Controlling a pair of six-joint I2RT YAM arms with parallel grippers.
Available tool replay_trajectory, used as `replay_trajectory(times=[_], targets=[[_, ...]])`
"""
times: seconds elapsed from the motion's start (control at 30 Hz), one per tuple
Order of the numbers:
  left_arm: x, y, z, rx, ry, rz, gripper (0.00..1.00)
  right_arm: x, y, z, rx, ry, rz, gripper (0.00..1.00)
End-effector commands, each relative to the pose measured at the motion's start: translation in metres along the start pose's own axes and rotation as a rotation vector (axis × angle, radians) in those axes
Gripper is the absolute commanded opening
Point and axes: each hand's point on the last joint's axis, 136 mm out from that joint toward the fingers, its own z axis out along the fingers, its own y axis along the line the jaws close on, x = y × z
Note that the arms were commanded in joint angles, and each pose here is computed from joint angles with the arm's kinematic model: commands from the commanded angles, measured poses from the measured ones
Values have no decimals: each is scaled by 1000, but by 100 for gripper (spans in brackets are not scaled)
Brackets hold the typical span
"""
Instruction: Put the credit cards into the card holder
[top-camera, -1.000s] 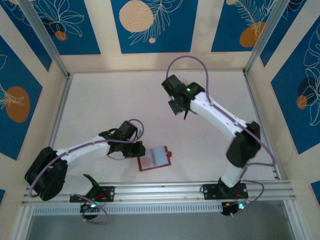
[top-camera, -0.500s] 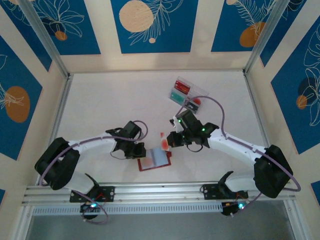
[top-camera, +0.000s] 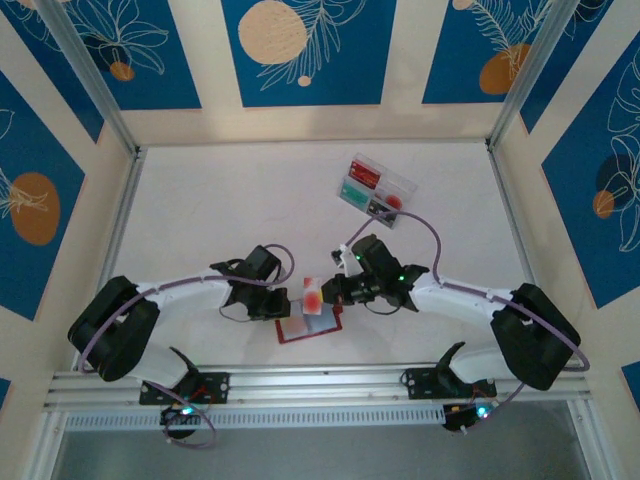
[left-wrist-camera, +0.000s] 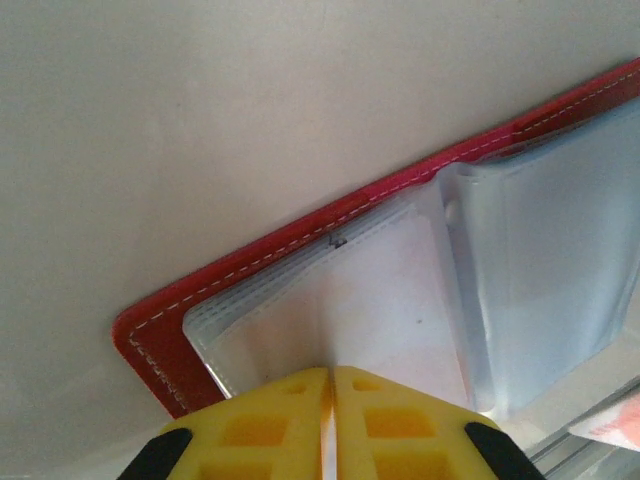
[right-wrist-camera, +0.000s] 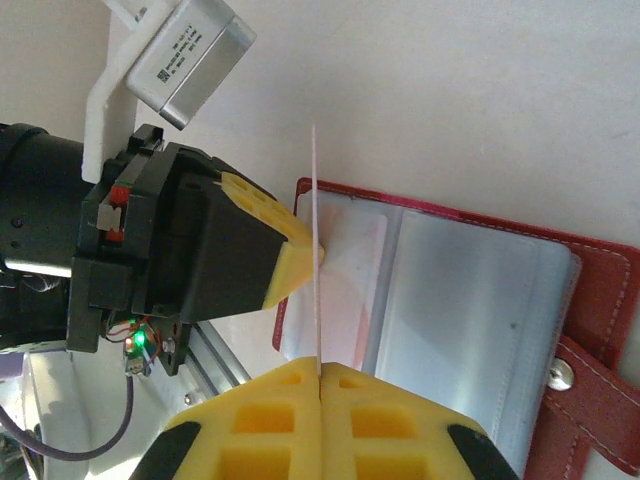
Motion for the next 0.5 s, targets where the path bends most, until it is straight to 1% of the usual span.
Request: replay_trajectory(times=[0.0,0.47], targets=[[18,23,7,-81,47,-23,10,8,0,9,-34,32,12,0],[18,22,6,-71,45,-29,10,20,-18,20,21,85,26,0]])
